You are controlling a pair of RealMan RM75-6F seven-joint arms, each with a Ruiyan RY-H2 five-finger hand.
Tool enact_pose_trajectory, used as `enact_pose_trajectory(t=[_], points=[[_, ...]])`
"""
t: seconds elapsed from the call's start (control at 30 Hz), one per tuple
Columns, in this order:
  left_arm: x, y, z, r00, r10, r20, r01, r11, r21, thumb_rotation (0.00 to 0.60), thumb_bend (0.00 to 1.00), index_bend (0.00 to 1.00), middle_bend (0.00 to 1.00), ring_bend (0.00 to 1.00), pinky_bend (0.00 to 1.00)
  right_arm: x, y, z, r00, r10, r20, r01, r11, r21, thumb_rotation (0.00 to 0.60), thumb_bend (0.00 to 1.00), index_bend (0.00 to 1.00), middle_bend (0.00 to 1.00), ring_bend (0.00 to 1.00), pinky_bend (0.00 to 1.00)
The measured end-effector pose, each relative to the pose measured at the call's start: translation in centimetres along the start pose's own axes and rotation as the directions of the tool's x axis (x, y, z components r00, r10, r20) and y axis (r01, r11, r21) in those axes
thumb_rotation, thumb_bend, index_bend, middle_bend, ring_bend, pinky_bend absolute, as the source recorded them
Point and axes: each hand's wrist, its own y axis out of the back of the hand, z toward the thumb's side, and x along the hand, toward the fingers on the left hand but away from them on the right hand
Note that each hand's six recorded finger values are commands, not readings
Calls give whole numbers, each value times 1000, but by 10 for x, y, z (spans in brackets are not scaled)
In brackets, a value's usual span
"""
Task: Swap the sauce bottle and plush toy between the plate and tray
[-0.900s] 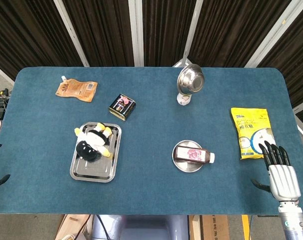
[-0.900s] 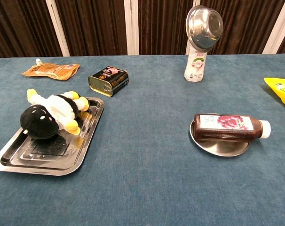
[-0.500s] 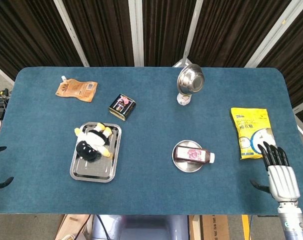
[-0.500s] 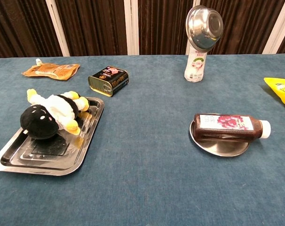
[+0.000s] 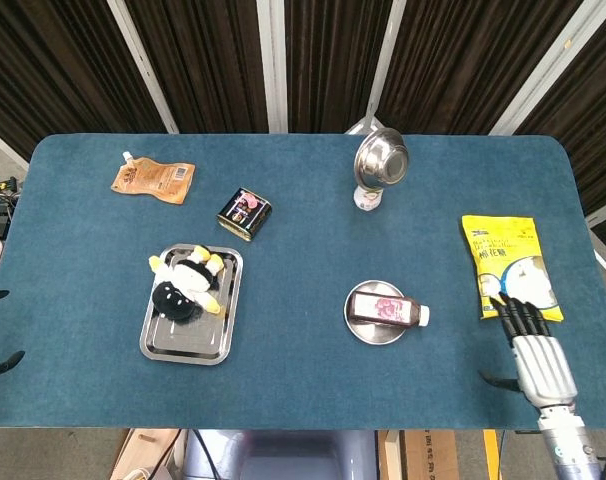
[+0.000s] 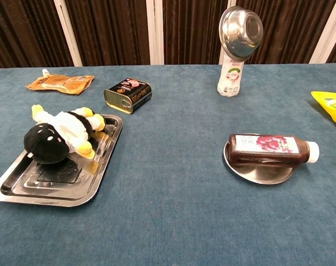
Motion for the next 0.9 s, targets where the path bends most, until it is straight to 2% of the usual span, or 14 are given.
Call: enact_pose_trajectory(t=[0.17, 0.27, 0.63, 0.9], points=[[3, -2, 0, 1000, -4, -9, 4, 1000, 6, 600, 73, 220, 0, 0, 115, -16, -7, 39, 993, 69, -90, -70, 998, 1, 600, 63, 0, 14, 0, 0], [2, -2, 0, 1000, -4, -9, 4, 1000, 6, 600, 72, 221, 0, 0, 115, -29, -9, 60, 988, 105, -117, -104, 994, 15, 600, 63, 0, 15, 0, 0], [4, -2, -3, 1000, -6, -22, 6, 1000, 2, 600, 72, 221, 0, 0, 115, -80, -30, 112, 975, 211, -71, -204, 975, 86, 600, 63, 0, 15, 0, 0], [6, -1, -4, 1000, -3, -29, 3, 1000, -6, 600, 73, 221, 0, 0, 115, -106, -54, 150, 957, 287, -41, -279, 950, 137, 600, 63, 1, 19, 4, 0]])
